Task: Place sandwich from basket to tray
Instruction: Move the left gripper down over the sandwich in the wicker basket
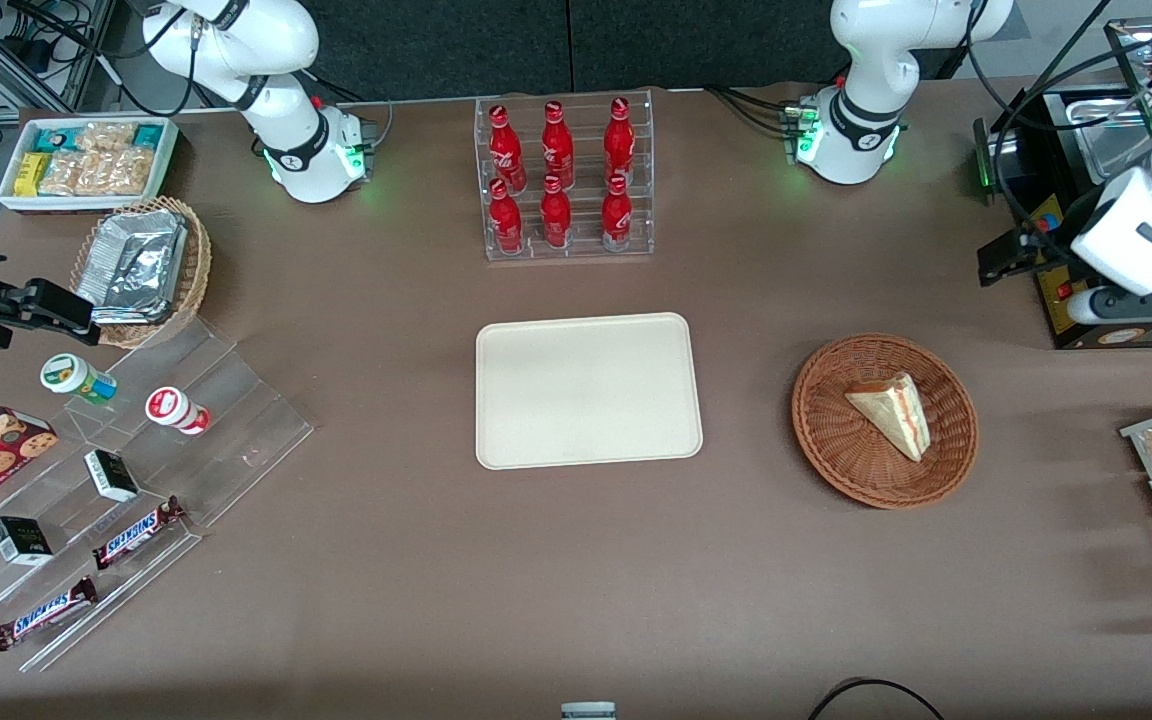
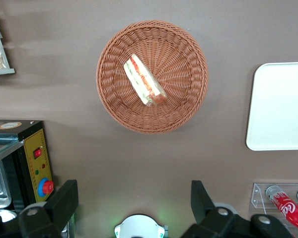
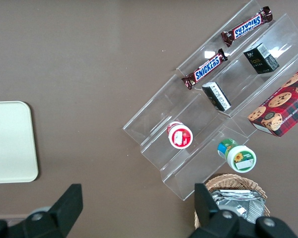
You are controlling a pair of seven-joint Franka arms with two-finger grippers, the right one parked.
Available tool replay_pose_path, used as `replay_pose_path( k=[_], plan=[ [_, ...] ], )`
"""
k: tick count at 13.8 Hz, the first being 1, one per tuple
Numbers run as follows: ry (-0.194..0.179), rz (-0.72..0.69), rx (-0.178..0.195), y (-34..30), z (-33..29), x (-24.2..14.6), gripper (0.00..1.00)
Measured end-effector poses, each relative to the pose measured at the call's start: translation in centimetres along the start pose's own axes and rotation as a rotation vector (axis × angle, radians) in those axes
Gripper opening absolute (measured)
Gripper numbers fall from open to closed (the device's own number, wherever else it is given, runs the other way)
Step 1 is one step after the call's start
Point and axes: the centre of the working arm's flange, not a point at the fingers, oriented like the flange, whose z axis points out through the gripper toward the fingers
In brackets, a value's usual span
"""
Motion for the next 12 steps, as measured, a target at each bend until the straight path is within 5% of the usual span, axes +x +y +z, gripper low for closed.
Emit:
replay_pose_path(
  k=[5, 9, 12],
  plan=[
    [-0.017, -0.001, 0.000, -0.1, 0.9, 0.2, 1.00],
    [-0.040, -0.025, -0.003, -1.0, 8.5, 2.4, 1.00],
    [0.006, -0.138, -0.010, -1.2, 14.5, 3.8, 1.00]
  ],
)
